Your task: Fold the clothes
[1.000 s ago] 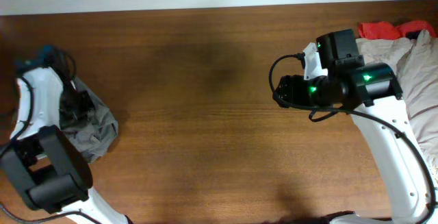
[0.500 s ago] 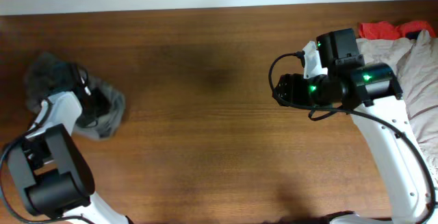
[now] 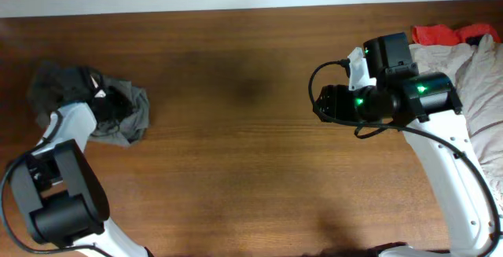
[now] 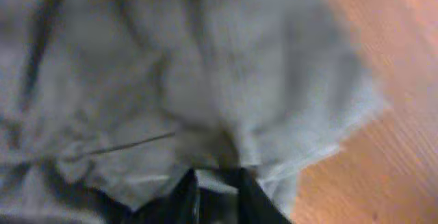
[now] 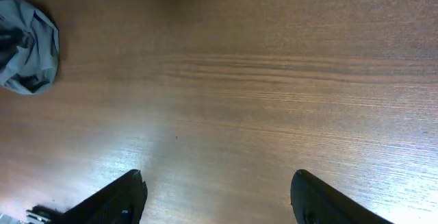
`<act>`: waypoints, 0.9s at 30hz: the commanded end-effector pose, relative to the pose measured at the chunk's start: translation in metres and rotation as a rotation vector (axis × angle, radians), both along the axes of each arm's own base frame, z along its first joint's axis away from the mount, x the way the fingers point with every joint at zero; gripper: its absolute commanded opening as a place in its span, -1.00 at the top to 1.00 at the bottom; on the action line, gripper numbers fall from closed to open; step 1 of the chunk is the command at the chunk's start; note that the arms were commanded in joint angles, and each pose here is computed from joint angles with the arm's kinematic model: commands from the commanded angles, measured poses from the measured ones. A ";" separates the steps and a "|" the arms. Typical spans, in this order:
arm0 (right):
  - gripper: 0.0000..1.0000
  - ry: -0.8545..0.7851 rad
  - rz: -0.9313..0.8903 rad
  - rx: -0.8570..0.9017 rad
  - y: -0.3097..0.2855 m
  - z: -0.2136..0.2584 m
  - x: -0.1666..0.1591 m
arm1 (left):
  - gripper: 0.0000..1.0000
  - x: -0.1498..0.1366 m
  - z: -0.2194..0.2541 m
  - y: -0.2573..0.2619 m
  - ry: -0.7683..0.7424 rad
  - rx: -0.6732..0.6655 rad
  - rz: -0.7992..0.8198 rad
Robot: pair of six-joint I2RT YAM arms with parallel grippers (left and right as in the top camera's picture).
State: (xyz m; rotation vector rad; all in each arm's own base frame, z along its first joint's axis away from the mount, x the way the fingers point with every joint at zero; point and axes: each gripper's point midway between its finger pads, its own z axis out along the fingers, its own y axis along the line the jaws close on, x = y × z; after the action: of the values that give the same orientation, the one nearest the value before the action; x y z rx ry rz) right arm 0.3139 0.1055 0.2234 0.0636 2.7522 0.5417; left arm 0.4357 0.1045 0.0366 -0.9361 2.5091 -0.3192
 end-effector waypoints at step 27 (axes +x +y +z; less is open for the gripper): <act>-0.45 0.020 0.005 -0.010 -0.004 0.001 -0.010 | 0.89 -0.025 0.000 0.159 0.154 0.513 -0.007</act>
State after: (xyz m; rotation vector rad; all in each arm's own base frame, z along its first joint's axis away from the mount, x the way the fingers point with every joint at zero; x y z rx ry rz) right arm 0.3057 0.1040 0.2199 0.0698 2.7897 0.5360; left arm 0.4195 0.2650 0.0494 -0.8081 2.4675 0.3675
